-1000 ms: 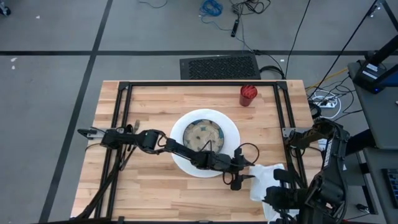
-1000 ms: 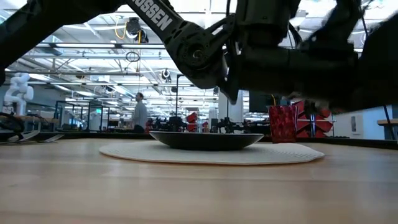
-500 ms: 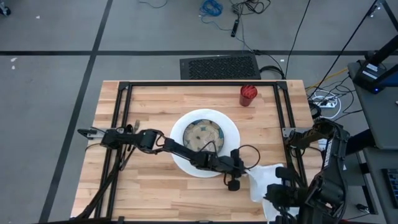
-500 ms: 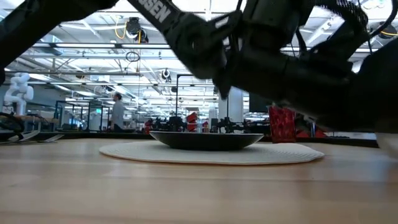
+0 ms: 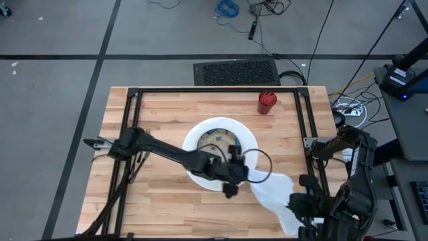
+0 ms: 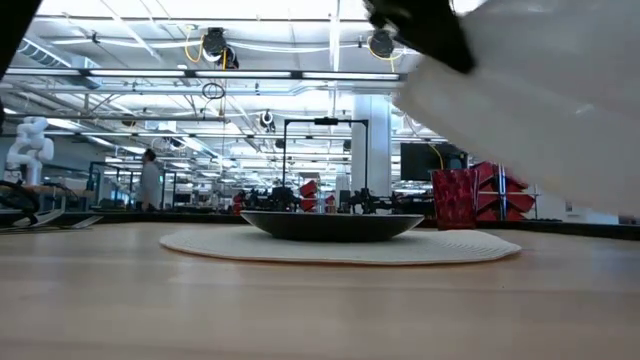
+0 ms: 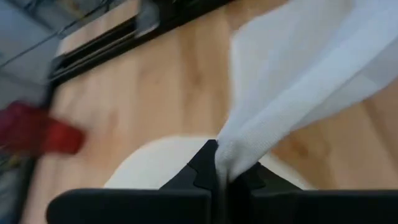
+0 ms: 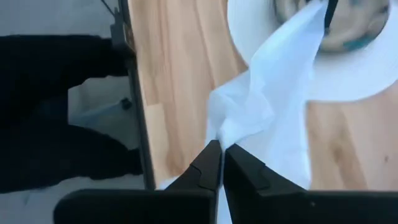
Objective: Set table place
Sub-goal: Fold the white table napkin
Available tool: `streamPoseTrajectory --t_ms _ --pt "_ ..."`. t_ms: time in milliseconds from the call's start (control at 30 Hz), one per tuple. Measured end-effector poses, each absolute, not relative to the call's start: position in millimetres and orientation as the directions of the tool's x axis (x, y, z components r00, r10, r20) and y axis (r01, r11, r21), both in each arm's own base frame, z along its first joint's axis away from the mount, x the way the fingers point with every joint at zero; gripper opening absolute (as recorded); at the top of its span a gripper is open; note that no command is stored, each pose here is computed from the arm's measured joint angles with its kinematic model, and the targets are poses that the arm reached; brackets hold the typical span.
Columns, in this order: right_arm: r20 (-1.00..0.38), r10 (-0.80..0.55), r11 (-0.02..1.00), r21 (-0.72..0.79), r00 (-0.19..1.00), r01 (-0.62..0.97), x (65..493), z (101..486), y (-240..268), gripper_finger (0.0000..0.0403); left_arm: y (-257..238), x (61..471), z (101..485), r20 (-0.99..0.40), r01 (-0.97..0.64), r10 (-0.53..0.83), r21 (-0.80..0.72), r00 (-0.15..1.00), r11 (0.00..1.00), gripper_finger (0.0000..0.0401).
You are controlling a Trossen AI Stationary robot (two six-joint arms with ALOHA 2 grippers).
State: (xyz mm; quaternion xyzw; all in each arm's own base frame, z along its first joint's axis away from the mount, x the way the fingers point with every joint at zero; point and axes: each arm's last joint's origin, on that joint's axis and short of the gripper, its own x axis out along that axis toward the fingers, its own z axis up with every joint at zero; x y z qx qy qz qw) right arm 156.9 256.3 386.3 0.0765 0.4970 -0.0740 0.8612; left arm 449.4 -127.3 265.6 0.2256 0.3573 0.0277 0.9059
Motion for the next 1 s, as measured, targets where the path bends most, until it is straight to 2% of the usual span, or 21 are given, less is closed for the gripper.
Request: streamPoseTrajectory --t_ms 133,300,433,567,800,1000 --pt "-0.795 -0.142 0.979 -0.026 0.590 0.201 173.3 389.3 245.7 0.0000 -127.0 411.7 300.1 -0.663 0.075 0.317 0.491 0.678 0.868 0.0000" --pt "-0.760 -0.211 0.975 -0.116 0.615 0.192 200.6 392.6 225.3 0.0000 -125.8 354.5 347.6 -0.670 0.029 0.388 0.521 0.633 0.853 0.0000" --pt "-0.728 -0.264 0.964 -0.189 0.632 0.186 217.0 399.6 203.4 0.0000 -120.4 304.4 391.1 -0.635 -0.034 0.392 0.499 0.665 0.866 0.0000" --pt "-0.623 -0.350 0.935 -0.282 0.699 0.216 228.4 415.4 177.9 0.0000 -107.6 263.7 426.7 -0.576 -0.099 0.379 0.458 0.724 0.883 0.0000" --pt "-0.422 -0.424 0.875 -0.420 0.801 0.241 244.5 454.5 134.4 0.0000 -69.7 203.9 469.2 -0.463 -0.238 0.431 0.418 0.775 0.877 0.0000" --pt "-0.293 -0.513 0.800 -0.503 0.807 0.327 252.9 483.7 87.5 0.0000 -37.9 165.9 495.0 -0.337 -0.389 0.521 0.387 0.784 0.836 0.0000"
